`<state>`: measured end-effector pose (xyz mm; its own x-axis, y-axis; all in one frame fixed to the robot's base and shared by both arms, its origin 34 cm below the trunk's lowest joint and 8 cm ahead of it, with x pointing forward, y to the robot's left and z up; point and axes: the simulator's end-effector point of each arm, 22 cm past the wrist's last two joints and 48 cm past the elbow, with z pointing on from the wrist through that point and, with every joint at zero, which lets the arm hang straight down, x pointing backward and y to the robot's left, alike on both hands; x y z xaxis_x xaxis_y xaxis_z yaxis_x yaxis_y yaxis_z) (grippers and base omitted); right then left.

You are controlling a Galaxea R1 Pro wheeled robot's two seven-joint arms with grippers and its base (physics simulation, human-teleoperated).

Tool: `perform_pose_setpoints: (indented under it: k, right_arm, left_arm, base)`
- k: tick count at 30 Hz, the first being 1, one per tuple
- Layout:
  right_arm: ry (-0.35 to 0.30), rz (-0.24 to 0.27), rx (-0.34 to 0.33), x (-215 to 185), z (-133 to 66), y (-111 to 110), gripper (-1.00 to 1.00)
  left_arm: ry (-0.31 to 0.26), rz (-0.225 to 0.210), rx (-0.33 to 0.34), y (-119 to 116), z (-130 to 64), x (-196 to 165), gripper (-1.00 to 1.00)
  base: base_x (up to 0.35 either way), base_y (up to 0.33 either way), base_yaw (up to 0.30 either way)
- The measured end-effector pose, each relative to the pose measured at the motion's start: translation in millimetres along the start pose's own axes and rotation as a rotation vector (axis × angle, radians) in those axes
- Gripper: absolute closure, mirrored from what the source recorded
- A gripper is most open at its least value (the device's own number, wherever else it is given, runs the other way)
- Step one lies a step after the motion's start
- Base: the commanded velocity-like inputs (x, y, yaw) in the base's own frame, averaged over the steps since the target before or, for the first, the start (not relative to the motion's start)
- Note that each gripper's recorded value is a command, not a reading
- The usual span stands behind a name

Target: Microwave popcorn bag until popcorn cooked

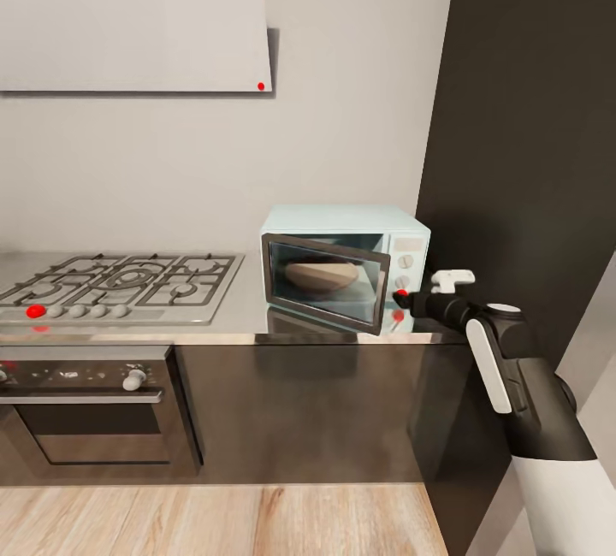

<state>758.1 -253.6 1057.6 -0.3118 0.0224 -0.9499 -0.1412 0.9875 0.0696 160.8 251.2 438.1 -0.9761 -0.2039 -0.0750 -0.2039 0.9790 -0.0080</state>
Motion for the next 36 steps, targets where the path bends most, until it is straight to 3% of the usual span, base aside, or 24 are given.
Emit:
perform_pose_setpoints:
  k: [10, 14, 19, 36]
  right_arm:
    - [-0.026, -0.012, 0.021, -5, -0.5, -9, -1.0]
    - [-0.128, -0.008, 0.003, -23, 3.7, -7, -1.0]
    - [-0.182, -0.005, -0.041, -18, 20.0, -1, -1.0]
    - [-0.195, -0.002, -0.095, -3, 35.2, 8, -1.0]
  left_arm:
    - [0.0, 0.0, 0.0, 0, 0.0, 0, -1.0]
    - [0.0, 0.0, 0.0, 0, 0.0, 0, -1.0]
    - [0.0, 0.0, 0.0, 0, 0.0, 0, -1.0]
    - [0.0, 0.0, 0.0, 0, 0.0, 0, -1.0]
  base:
    - [0.0, 0.0, 0.0]
    - [0.0, 0.0, 0.0]
    - [0.0, 0.0, 0.0]
    - [0.0, 0.0, 0.0]
